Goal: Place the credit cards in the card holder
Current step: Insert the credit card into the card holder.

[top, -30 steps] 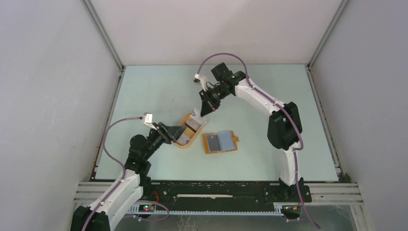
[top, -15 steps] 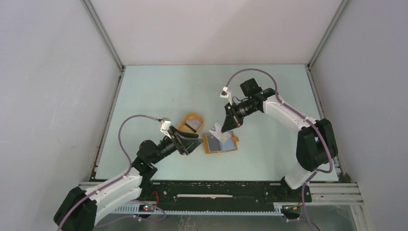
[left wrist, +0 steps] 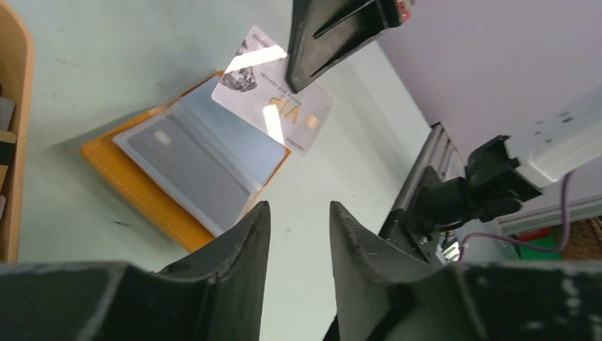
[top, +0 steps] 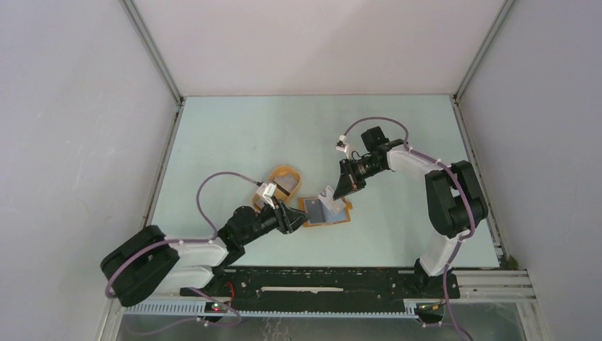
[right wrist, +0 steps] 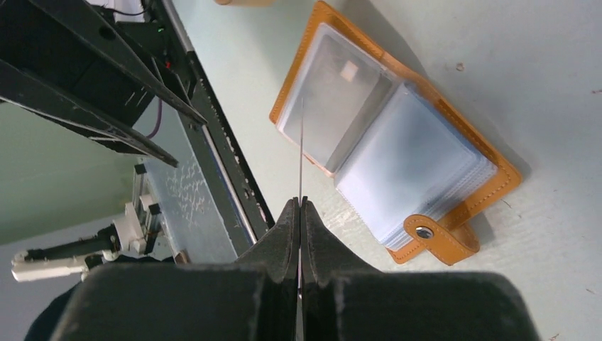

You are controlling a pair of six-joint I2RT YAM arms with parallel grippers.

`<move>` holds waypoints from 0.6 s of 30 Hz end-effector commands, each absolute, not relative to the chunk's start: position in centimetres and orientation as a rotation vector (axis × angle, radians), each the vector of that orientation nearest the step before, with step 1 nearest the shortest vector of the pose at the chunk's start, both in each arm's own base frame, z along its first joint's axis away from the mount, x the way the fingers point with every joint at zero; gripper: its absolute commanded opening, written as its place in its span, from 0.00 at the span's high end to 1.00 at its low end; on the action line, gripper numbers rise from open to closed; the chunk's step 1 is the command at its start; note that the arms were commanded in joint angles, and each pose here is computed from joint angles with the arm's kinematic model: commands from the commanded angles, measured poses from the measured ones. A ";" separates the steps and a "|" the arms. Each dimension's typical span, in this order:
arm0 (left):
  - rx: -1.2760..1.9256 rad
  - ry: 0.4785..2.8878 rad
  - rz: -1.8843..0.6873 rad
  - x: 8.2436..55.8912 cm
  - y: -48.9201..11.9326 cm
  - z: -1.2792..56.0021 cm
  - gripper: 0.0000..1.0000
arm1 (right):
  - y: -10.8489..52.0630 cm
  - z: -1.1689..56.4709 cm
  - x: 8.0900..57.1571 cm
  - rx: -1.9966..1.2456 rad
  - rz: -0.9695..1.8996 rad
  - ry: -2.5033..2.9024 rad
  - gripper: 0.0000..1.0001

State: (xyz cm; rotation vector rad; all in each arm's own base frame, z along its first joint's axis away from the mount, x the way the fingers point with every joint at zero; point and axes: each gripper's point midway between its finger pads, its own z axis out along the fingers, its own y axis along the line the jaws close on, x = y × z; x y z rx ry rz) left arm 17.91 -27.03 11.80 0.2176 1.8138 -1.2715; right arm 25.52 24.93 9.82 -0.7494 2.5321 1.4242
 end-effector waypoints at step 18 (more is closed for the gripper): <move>0.133 2.063 -1.005 22.6 -29.0 5.0 0.81 | 24.4 5.4 26.0 -0.478 1.432 2.709 1.00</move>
